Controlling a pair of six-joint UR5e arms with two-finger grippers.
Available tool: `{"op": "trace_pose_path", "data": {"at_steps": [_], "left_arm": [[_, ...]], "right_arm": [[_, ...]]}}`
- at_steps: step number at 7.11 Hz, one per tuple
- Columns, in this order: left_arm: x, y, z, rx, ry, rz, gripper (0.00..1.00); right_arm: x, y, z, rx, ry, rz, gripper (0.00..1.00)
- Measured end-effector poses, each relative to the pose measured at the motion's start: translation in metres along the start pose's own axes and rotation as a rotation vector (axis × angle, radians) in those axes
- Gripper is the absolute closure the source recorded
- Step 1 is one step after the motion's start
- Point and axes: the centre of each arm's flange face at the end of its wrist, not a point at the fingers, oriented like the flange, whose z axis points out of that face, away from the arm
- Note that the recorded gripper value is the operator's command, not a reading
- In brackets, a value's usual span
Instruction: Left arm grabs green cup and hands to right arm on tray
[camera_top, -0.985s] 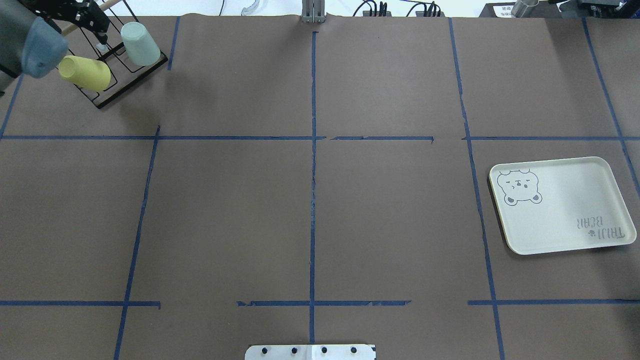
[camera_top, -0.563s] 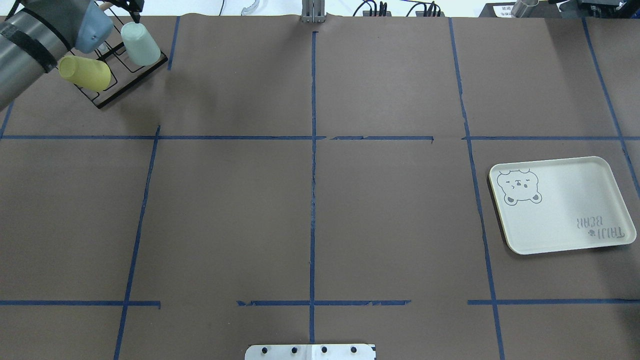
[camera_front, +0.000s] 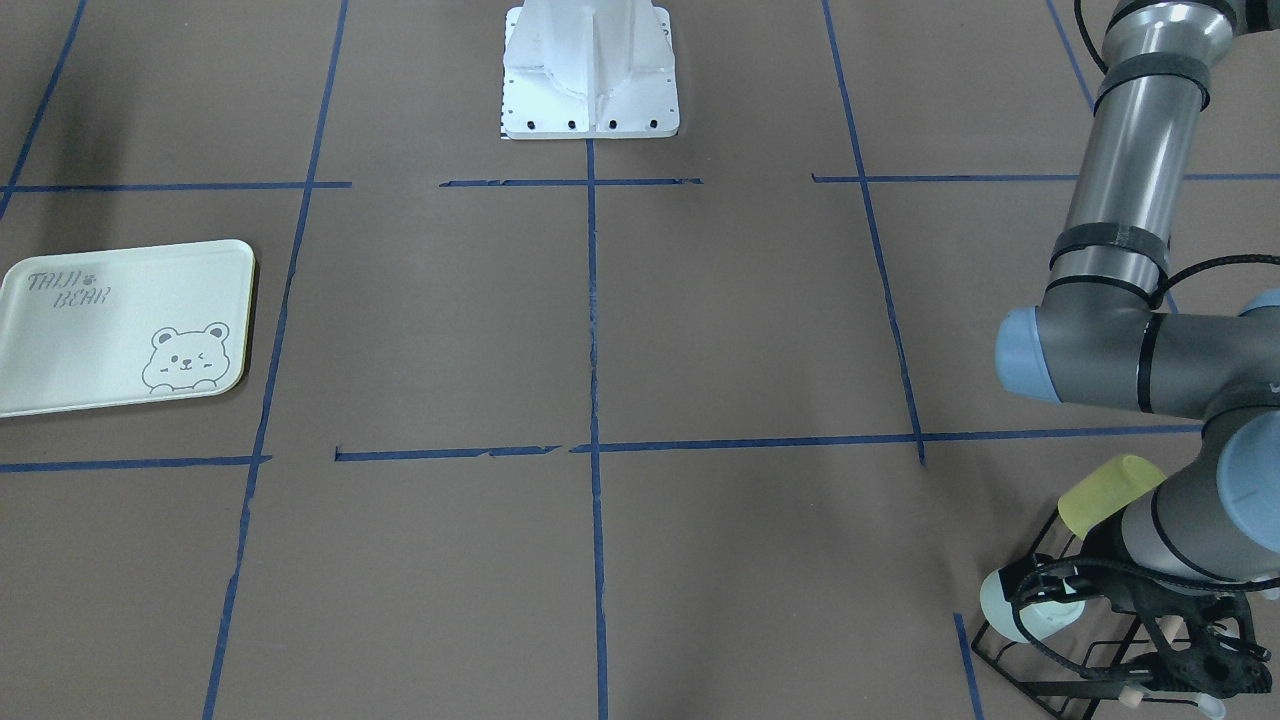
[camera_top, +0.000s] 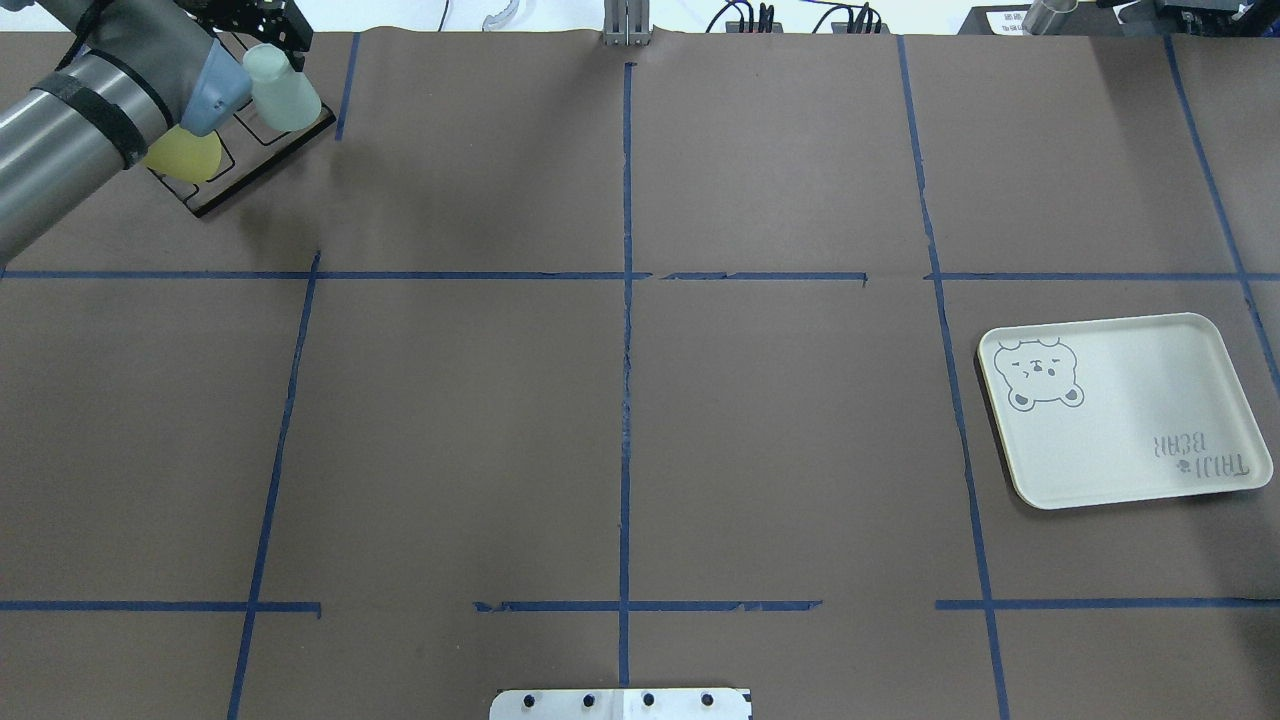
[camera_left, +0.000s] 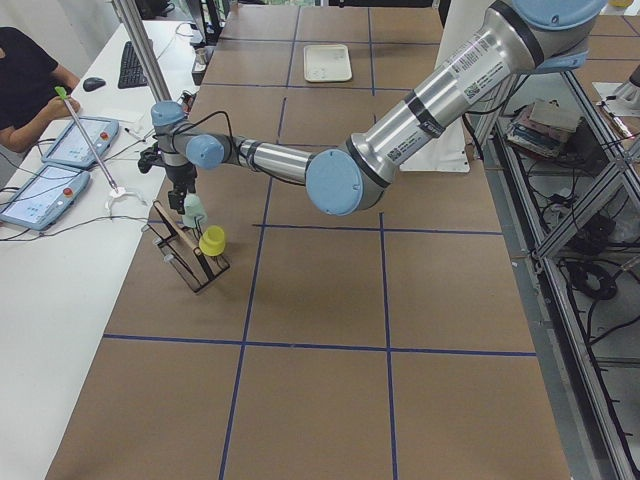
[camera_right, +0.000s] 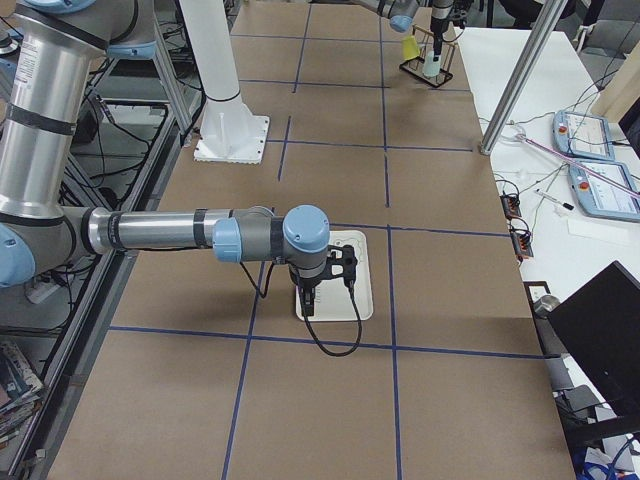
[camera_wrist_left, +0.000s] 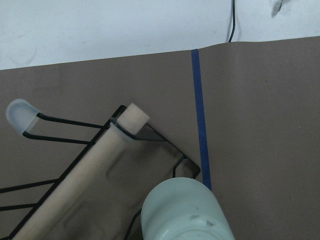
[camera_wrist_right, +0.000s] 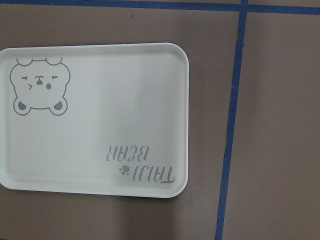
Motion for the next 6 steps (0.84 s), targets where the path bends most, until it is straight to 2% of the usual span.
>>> {"op": "trace_pose_path", "data": {"at_steps": [1,2,3,4,5,6], "left_arm": [[0.003,0.002,0.004,-0.002,0.002,0.0,0.02],[0.005,0.004,0.009,-0.003,0.004,0.004,0.1],[0.005,0.005,0.013,-0.005,0.005,0.007,0.29],[0.005,0.005,0.014,-0.005,0.005,0.009,0.78],[0.006,0.005,0.014,-0.004,0.006,0.01,0.97],[0.008,0.004,0.009,0.002,0.008,0.012,1.0]], "right_arm": [[0.0,0.0,0.0,0.0,-0.003,0.0,0.0],[0.0,0.0,0.0,0.0,-0.005,0.001,0.0],[-0.001,0.0,0.0,0.0,-0.006,0.001,0.0],[-0.001,0.0,0.0,-0.001,-0.009,0.001,0.0],[-0.001,0.0,0.0,-0.001,-0.015,0.002,0.0],[-0.001,0.0,0.0,-0.001,-0.02,0.002,0.0]]}}
